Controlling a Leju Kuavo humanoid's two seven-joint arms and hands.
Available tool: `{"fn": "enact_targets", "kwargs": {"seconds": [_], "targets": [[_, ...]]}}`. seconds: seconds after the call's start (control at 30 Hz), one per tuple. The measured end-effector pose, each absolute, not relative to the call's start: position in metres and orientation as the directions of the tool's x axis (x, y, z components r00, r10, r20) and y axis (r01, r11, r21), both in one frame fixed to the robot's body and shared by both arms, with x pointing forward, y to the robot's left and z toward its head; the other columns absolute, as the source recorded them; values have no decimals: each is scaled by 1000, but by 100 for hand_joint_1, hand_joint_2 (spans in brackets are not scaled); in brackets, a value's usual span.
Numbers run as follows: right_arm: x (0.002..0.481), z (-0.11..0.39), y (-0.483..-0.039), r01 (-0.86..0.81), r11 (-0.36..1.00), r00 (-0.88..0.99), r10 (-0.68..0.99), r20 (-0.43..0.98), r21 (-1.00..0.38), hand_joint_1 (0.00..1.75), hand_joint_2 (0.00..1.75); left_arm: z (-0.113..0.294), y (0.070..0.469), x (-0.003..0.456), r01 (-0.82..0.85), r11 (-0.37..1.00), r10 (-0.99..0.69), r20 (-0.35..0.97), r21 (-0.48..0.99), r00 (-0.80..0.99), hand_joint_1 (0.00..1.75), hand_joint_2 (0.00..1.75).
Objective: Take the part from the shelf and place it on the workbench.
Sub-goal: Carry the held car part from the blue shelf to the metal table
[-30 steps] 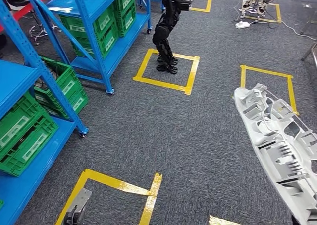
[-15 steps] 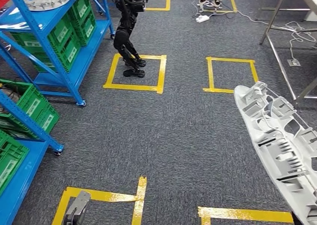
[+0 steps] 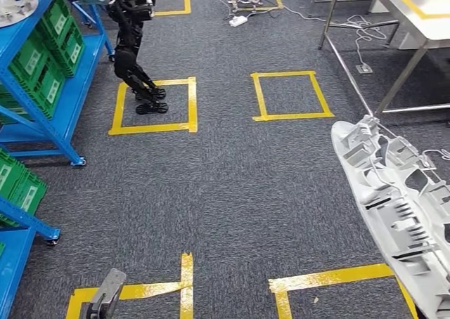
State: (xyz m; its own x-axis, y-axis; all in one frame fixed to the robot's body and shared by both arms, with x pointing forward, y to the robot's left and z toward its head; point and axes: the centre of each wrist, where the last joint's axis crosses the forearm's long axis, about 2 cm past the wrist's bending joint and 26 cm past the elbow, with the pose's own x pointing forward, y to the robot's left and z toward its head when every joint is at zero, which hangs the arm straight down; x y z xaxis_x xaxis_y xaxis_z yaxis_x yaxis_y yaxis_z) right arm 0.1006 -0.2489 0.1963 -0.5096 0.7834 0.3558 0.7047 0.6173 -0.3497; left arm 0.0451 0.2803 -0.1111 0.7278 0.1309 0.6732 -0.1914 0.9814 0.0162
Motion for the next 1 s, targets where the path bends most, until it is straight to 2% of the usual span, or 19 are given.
{"fn": "enact_targets", "kwargs": {"seconds": [1.0], "targets": [[109,205,-245,722,606,-527,794,302,-334,175,175,-111,288,48,-217,976,146,677,21,721,0,0]]}}
